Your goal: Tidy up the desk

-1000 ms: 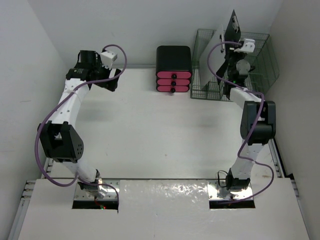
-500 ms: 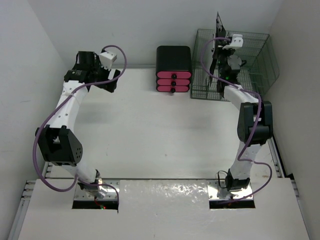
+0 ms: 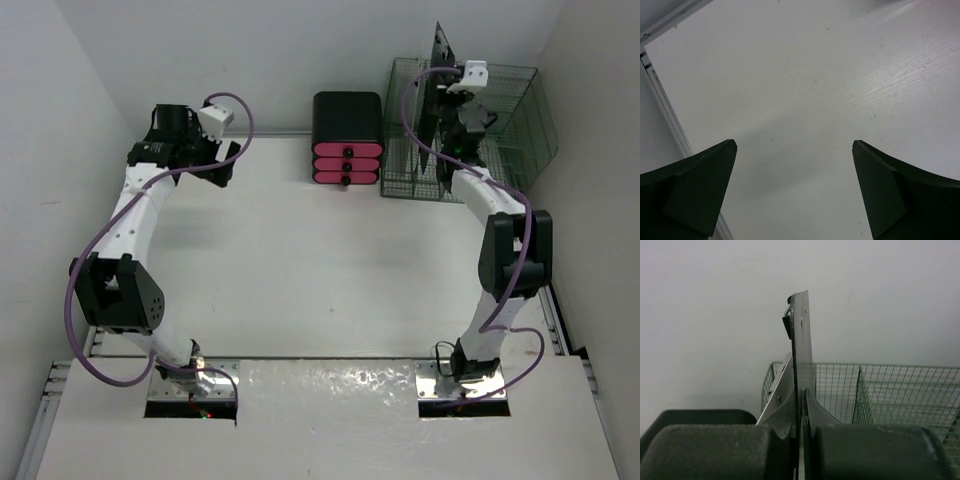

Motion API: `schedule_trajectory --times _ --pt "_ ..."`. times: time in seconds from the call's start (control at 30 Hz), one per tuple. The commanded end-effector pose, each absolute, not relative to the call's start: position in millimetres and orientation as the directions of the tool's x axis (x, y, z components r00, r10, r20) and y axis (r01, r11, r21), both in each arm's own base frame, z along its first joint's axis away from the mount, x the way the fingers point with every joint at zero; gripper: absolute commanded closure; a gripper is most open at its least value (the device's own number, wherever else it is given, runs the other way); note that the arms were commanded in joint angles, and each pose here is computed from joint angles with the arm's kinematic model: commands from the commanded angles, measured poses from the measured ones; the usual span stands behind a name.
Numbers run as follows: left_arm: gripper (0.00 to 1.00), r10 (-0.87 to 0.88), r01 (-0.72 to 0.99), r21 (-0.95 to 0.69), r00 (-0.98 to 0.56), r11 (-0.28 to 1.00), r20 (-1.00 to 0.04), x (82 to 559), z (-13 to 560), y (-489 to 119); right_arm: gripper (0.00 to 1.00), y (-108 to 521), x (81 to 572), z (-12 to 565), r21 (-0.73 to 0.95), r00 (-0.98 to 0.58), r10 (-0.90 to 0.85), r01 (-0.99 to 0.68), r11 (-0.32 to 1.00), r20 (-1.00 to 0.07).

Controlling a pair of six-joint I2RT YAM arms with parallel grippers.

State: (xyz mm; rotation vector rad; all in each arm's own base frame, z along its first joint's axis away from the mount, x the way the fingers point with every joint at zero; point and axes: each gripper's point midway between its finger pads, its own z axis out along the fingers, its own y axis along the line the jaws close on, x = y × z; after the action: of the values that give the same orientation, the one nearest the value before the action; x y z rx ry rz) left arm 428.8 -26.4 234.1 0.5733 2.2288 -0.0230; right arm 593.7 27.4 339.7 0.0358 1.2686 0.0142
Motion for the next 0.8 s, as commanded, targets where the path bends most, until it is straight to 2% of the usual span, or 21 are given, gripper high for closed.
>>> schedule_trajectory --times 0.0,0.4,0.77 --pt "0.0 0.399 0.406 0.2 -0.497 0.892 -0.77 425.0 260.3 -27.4 1.0 34.2 565.0 428.2 0.012 0.48 0.007 0.007 1.0 -0.877" --pt "0.01 0.401 0.403 0.205 -0.497 0.892 -0.77 422.0 261.2 -26.5 1.0 20.4 588.9 421.6 -0.033 0.528 -0.083 0.103 0.994 -0.845" --pt "0.0 0.403 0.396 0.211 -0.505 0.894 -0.763 421.7 257.8 -23.2 1.0 3.2 600.3 380.4 -0.013 0.588 -0.126 0.194 0.981 -0.799"
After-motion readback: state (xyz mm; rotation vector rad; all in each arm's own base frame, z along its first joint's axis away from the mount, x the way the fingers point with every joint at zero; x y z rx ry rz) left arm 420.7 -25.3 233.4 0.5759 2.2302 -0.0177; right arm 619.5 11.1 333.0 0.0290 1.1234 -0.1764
